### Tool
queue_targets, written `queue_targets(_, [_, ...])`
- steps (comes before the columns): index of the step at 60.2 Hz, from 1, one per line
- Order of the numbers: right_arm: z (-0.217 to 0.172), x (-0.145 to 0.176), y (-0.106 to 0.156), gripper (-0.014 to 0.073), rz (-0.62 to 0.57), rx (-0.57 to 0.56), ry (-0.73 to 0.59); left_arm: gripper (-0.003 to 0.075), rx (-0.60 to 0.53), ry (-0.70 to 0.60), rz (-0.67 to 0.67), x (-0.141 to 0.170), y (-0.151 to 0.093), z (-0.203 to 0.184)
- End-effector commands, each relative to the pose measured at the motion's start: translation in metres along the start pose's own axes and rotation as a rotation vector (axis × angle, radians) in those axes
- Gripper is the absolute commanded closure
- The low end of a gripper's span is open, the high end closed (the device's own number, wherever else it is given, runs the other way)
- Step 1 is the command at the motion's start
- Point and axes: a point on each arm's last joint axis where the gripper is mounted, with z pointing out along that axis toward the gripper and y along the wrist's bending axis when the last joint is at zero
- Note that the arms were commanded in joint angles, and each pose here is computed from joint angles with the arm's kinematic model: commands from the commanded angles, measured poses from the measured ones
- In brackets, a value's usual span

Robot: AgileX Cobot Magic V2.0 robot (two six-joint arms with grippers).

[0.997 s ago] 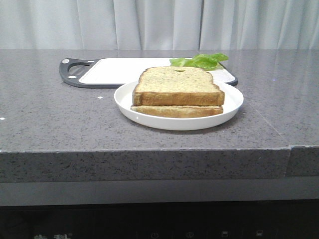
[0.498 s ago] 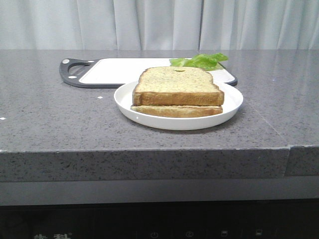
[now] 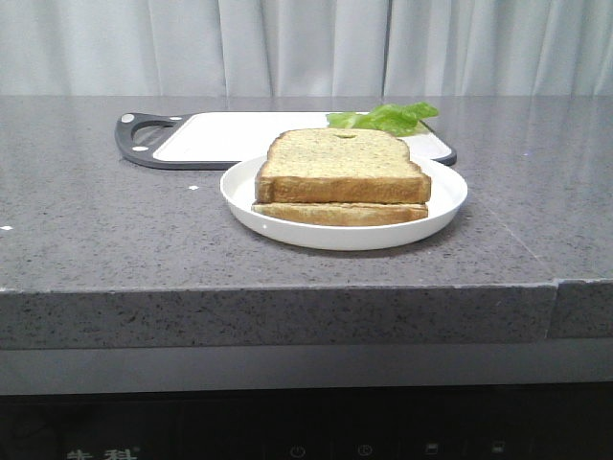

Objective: Left arm grabs bread, right arm adds lettuce

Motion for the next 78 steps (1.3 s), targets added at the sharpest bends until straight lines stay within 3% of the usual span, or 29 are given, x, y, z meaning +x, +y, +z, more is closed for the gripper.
queue_targets(1, [-0.001, -0.018, 0.001, 0.0058, -0.017, 0.007, -0.105, 0.0101, 0.088, 0.039, -0.006, -0.026, -0.017, 0.012])
queue_targets(15, [-0.001, -0.018, 0.001, 0.0058, -0.017, 0.007, -0.099, 0.0101, 0.272, 0.268, 0.083, -0.046, -0.073, 0.076])
queue_targets(33, [-0.001, -0.017, 0.001, 0.0058, -0.017, 0.007, -0.094, 0.0101, 0.417, 0.457, 0.204, -0.03, -0.159, 0.16])
queue_targets(45, [-0.001, -0.017, 0.001, 0.0058, -0.017, 0.007, -0.094, 0.0101, 0.426, 0.515, 0.223, -0.018, -0.179, 0.192])
queue_targets(61, [-0.001, -0.017, 0.001, 0.0058, -0.017, 0.007, -0.094, 0.0108, 0.408, 0.559, 0.226, -0.004, -0.181, 0.212])
queue_targets(68, [-0.001, -0.017, 0.001, 0.0058, -0.017, 0.007, -0.094, 0.0206, 0.407, 0.563, 0.227, -0.003, -0.181, 0.213])
queue_targets(78, [-0.001, -0.017, 0.001, 0.0058, -0.017, 0.007, -0.094, 0.0449, 0.407, 0.569, 0.228, -0.003, -0.181, 0.213])
